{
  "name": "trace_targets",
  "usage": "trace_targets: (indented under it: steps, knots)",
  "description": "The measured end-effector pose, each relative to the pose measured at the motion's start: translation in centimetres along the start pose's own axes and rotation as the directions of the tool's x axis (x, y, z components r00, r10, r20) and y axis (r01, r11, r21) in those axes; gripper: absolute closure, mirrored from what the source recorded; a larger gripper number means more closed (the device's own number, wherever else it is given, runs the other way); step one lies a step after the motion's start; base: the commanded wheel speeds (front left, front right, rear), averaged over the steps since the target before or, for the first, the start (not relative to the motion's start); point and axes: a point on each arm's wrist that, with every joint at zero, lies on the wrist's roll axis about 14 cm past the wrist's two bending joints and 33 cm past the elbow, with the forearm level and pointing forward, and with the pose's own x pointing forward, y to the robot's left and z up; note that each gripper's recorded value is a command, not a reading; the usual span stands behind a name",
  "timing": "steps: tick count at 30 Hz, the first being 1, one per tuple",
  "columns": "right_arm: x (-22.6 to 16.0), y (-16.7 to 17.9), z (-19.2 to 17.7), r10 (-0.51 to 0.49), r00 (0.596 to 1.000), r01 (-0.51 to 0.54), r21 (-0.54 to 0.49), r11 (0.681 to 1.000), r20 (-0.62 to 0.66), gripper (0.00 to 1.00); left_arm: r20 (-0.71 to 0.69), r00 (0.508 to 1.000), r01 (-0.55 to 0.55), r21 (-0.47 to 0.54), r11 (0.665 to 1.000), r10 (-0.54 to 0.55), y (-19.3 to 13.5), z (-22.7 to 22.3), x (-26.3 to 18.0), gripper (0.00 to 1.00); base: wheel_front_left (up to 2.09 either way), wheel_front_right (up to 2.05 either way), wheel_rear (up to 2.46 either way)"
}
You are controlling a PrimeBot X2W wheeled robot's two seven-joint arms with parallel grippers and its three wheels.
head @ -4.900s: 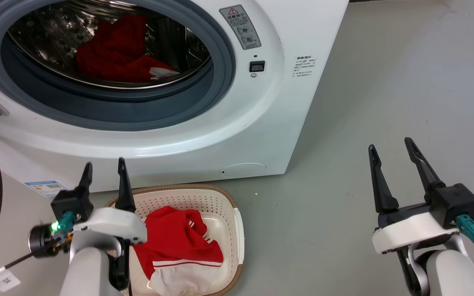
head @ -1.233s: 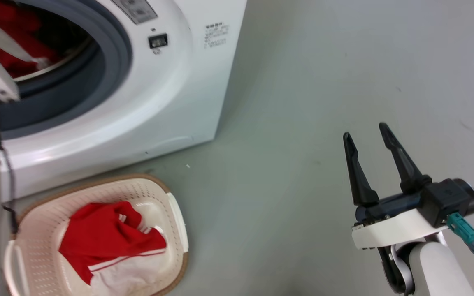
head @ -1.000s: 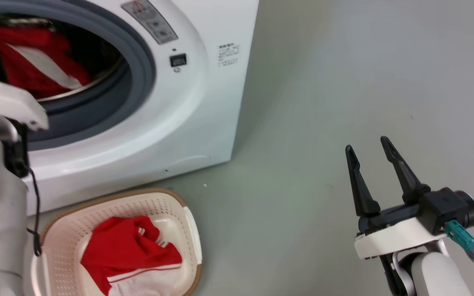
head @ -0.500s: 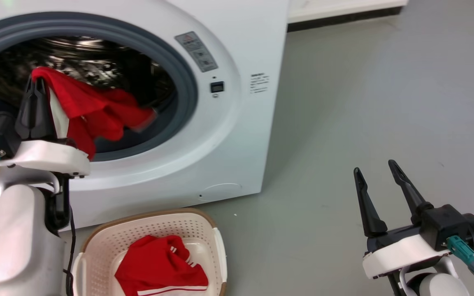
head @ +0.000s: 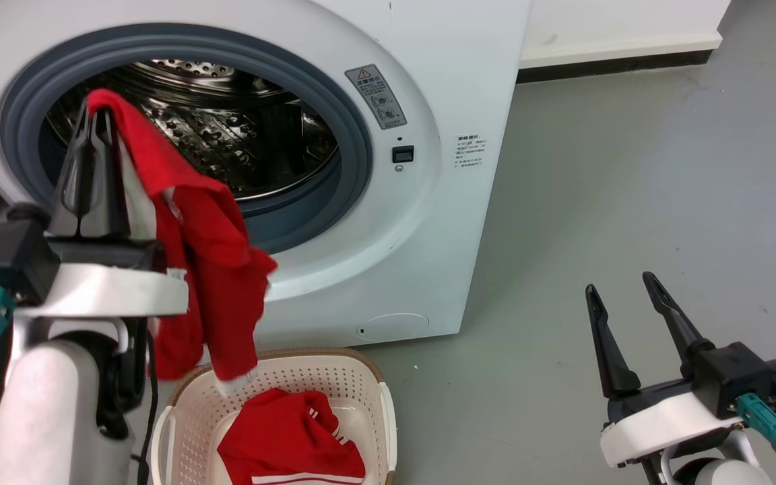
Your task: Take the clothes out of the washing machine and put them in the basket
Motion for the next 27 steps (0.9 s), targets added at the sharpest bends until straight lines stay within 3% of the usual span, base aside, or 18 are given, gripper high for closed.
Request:
trace_targets:
  steps: [6, 12, 22, 27]
  knots:
    - [0.3, 0.5, 0.0, 0.017, 1.0, -0.017, -0.005, 1.0, -0.004, 0.0, -0.045, 0.998, -0.034, -0.031, 0.999, 0.033, 0.0, -0.6, -2.3, 1.0, 0.0, 0.0, 0.0]
    - [0.9, 0.6, -1.0, 0.021, 0.999, -0.022, -0.008, 1.0, -0.037, 0.0, -0.302, 0.951, -0.106, -0.091, 0.99, 0.074, -0.1, -8.2, -6.8, 1.0, 0.0, 0.0, 0.0]
    - [2.7, 0.3, -2.6, 0.018, 0.997, -0.019, -0.009, 1.0, -0.07, 0.0, -0.642, 0.76, -0.264, -0.161, 0.951, 0.103, -1.2, -20.6, -15.7, 1.0, 0.0, 0.0, 0.0]
    - [4.2, 0.3, -3.7, 0.027, 0.996, -0.028, -0.011, 1.0, -0.084, 0.0, -0.732, 0.675, -0.291, -0.155, 0.944, 0.088, -1.6, -25.3, -18.1, 1.0, 0.0, 0.0, 0.0]
